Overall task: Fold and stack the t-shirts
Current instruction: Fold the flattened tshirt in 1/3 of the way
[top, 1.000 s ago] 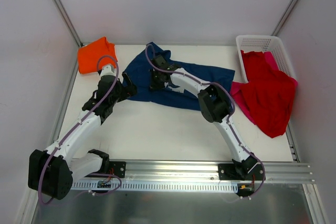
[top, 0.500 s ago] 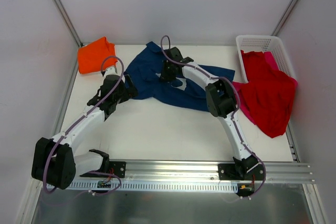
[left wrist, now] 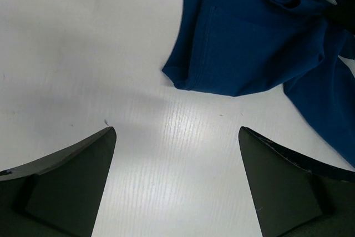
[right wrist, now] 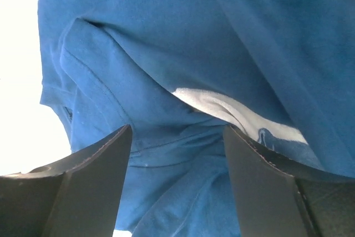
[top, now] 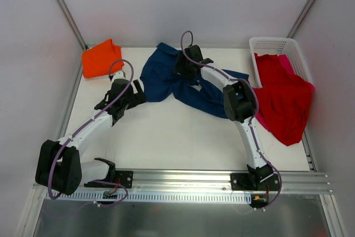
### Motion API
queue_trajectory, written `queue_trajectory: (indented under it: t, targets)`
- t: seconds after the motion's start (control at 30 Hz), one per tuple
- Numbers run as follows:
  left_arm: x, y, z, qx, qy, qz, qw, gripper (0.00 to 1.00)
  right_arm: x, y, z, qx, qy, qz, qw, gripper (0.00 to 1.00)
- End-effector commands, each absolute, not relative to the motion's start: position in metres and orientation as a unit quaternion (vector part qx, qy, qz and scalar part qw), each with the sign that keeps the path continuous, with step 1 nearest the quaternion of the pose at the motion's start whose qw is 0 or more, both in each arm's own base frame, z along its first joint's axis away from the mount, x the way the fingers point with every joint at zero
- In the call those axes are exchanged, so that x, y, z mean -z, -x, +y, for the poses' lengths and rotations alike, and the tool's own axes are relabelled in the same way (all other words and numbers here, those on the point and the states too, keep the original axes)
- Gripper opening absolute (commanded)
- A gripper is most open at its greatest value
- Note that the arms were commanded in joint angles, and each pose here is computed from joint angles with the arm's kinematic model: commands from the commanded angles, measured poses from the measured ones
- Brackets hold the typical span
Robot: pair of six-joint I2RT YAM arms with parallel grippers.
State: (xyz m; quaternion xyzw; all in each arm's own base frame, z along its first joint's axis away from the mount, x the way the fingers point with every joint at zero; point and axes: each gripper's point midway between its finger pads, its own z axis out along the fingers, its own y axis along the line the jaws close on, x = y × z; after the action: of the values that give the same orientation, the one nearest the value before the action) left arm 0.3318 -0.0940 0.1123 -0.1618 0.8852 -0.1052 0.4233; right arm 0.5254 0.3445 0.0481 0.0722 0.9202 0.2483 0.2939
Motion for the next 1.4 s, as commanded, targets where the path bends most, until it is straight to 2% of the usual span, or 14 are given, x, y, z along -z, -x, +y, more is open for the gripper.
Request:
queue_trajectory:
  t: [0.0, 0.27, 0.47, 0.77, 1.17, 1.2, 1.3, 1.33, 1.37]
  targets:
    - [-0.126, -0.342, -0.099, 0.112, 0.154, 0.875, 0.446, 0.94, -0.133, -0.532, 0.356, -0.305, -0.074, 0.881, 0.355, 0.71]
    - [-0.127, -0.355, -0.113, 0.137, 0.159, 0.870, 0.447, 0.94, -0.170, -0.465, 0.376, -0.315, -0.010, 0.885, 0.342, 0.72]
    - [-0.093, -0.367, -0.125, 0.147, 0.191, 0.883, 0.404, 0.94, -0.211, -0.405, 0.361, -0.302, 0.040, 0.885, 0.351, 0.72]
    - [-0.052, -0.377, -0.139, 0.171, 0.232, 0.884, 0.368, 0.92, -0.251, -0.330, 0.272, -0.265, 0.010, 0.876, 0.402, 0.72]
    - [-0.034, -0.394, -0.148, 0.178, 0.250, 0.883, 0.355, 0.75, -0.265, -0.251, 0.172, -0.227, -0.042, 0.852, 0.469, 0.76]
    - [-0.034, -0.396, -0.148, 0.178, 0.250, 0.883, 0.356, 0.72, -0.262, -0.247, 0.169, -0.224, -0.045, 0.854, 0.468, 0.77]
    - [-0.032, -0.400, -0.148, 0.175, 0.256, 0.881, 0.356, 0.43, -0.255, -0.239, 0.157, -0.212, -0.052, 0.855, 0.470, 0.78]
    - [-0.032, -0.400, -0.148, 0.175, 0.256, 0.881, 0.356, 0.29, -0.253, -0.237, 0.155, -0.210, -0.052, 0.857, 0.468, 0.78]
    - [-0.032, -0.401, -0.147, 0.172, 0.258, 0.881, 0.358, 0.01, -0.252, -0.237, 0.153, -0.208, -0.055, 0.857, 0.469, 0.78]
